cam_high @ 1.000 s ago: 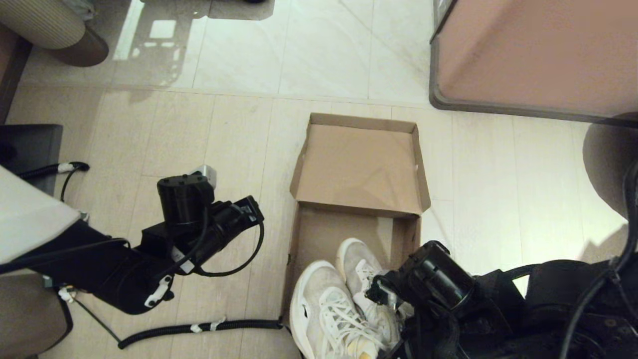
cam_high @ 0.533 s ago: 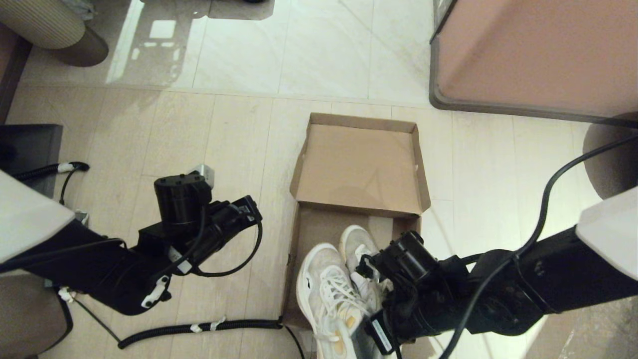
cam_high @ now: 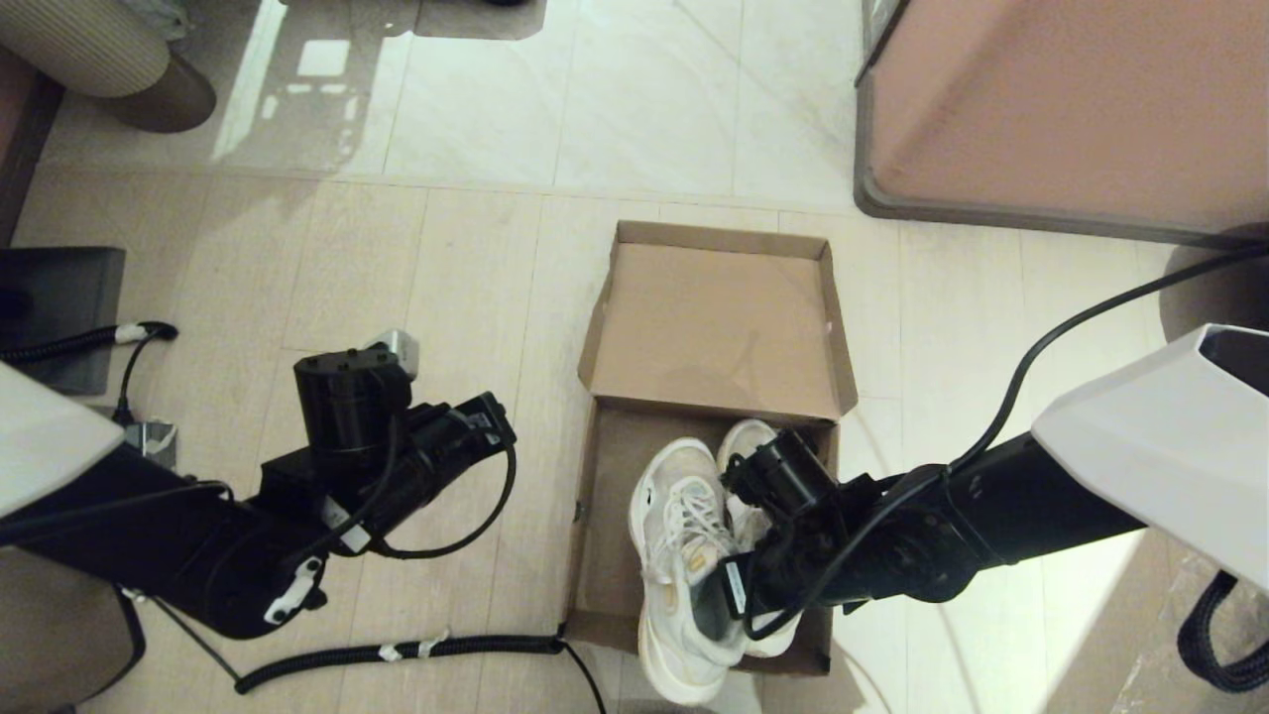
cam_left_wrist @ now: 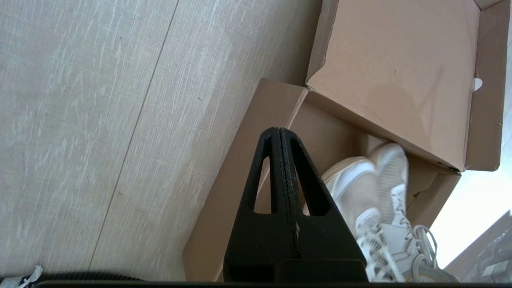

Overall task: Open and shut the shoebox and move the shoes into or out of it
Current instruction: Put the shoes into the shoe box

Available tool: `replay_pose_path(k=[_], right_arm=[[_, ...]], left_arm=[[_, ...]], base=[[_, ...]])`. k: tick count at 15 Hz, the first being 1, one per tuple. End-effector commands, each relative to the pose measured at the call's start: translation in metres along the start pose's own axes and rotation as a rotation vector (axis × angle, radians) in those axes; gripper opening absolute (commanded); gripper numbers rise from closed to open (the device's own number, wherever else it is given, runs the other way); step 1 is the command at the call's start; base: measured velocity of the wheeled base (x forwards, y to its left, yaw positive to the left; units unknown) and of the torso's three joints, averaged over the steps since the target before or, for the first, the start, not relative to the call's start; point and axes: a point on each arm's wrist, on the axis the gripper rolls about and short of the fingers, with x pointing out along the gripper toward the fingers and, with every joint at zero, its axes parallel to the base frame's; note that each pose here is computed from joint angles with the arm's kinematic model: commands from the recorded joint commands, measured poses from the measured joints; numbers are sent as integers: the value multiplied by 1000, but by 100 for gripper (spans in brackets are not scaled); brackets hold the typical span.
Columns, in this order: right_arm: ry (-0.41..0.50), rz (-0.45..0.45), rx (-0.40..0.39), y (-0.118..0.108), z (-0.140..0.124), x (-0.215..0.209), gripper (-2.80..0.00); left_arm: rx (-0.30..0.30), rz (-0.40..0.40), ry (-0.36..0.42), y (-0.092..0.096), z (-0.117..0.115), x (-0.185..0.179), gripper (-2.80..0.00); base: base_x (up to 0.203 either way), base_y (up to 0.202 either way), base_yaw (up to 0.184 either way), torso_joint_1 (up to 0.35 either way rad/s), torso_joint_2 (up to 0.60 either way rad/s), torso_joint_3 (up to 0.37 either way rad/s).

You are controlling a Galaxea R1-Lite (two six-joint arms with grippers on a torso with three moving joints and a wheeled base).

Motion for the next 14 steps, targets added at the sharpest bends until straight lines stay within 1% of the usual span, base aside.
replay_pose_path(k=[1, 3, 5, 7, 9, 11, 12, 13, 14], right_arm=[[-11, 4, 99, 12, -1, 2, -280], [-20, 10, 167, 17, 4, 8, -280], [-55, -3, 223, 21, 14, 15, -280], [-74, -24, 243, 22, 20, 26, -280], [-79, -48, 247, 21, 20, 33, -280], [-102, -110, 250, 19, 21, 46, -280], [-112, -120, 253, 18, 24, 48, -280], [-120, -124, 264, 14, 27, 48, 0], [-125, -127, 264, 11, 29, 47, 0]], left_arm=[[-4, -2, -6, 0, 1, -1, -280], [-4, -1, -4, 0, 0, -1, -280], [-4, 0, -3, 0, 0, -1, -280], [-3, 2, 1, 1, -1, -1, -280], [-2, 4, 6, 2, -2, -4, -280], [-1, 6, 11, 3, -3, -7, -280], [-1, 6, 9, 2, -2, -8, -280], [-2, 5, 8, 2, -1, -9, -280], [-1, 7, 12, 3, -2, -9, -280]], base=[[0, 0, 0, 0, 0, 0], [0, 0, 0, 0, 0, 0], [0, 0, 0, 0, 0, 0], [0, 0, 0, 0, 0, 0], [0, 0, 0, 0, 0, 0], [0, 0, 0, 0, 0, 0], [0, 0, 0, 0, 0, 0], [0, 0, 0, 0, 0, 0], [0, 0, 0, 0, 0, 0]])
